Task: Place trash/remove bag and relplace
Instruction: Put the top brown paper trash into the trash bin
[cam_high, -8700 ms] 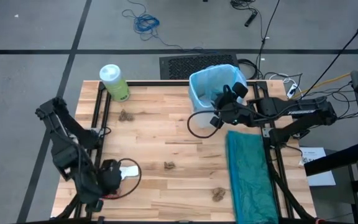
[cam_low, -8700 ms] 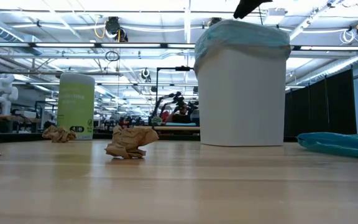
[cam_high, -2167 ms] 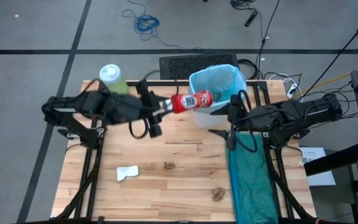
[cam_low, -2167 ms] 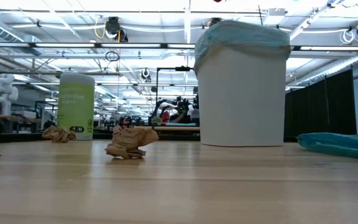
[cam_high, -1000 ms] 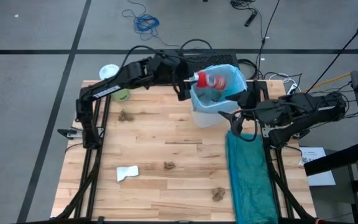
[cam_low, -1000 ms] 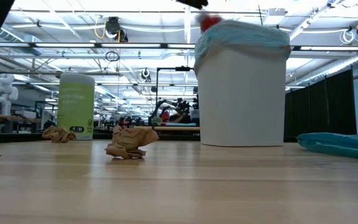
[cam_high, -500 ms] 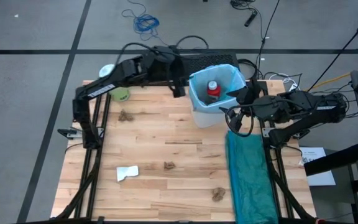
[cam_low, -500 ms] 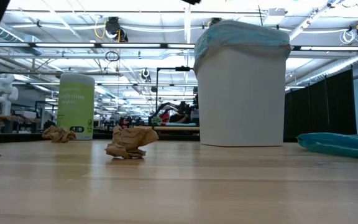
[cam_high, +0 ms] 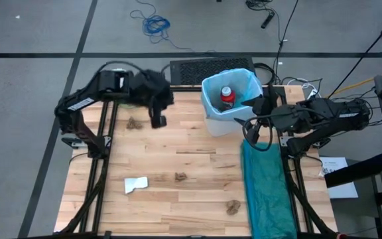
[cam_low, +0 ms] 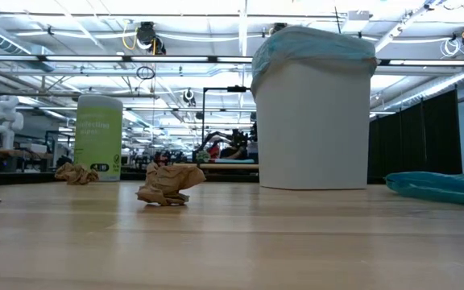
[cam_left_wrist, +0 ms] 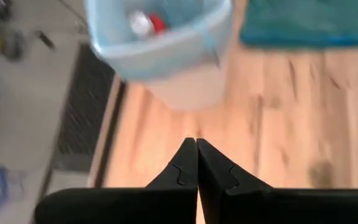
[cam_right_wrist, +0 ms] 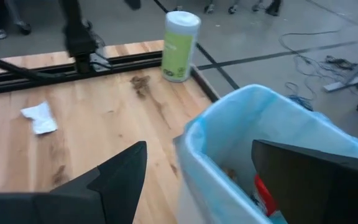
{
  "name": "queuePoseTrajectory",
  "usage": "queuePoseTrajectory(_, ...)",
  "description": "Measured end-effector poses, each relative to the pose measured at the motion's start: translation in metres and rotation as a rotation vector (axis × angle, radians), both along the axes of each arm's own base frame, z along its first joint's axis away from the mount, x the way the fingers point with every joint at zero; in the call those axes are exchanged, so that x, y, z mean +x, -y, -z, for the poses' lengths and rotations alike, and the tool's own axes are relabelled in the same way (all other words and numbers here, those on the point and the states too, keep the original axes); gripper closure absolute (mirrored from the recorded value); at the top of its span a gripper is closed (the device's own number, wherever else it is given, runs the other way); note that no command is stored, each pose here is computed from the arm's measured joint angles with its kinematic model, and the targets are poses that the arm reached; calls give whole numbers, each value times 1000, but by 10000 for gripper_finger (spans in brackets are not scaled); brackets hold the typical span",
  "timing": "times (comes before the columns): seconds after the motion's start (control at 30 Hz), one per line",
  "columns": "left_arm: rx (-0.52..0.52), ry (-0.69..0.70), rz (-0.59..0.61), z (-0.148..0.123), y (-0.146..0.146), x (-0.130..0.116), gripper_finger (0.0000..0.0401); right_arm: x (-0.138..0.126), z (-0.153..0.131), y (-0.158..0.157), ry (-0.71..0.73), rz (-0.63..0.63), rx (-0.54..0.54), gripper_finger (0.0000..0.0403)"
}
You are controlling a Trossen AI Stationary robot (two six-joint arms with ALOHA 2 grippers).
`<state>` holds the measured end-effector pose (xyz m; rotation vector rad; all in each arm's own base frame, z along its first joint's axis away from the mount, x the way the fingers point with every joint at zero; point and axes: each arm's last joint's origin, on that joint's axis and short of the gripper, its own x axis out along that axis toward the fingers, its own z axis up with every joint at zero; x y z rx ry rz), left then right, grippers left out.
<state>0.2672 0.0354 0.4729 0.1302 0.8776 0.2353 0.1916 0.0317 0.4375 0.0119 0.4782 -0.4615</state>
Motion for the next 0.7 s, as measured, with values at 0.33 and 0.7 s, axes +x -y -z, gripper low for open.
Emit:
queuePoseTrajectory(0.33, -53, -248, -210, 67, 24, -17, 400, -1, 0, -8, -3, -53, -7, 119)
queuePoseTrajectory(0.7, -103, -196, -631, 135, 5, -75, 401, -2, 0, -11, -12, -70, -12, 119)
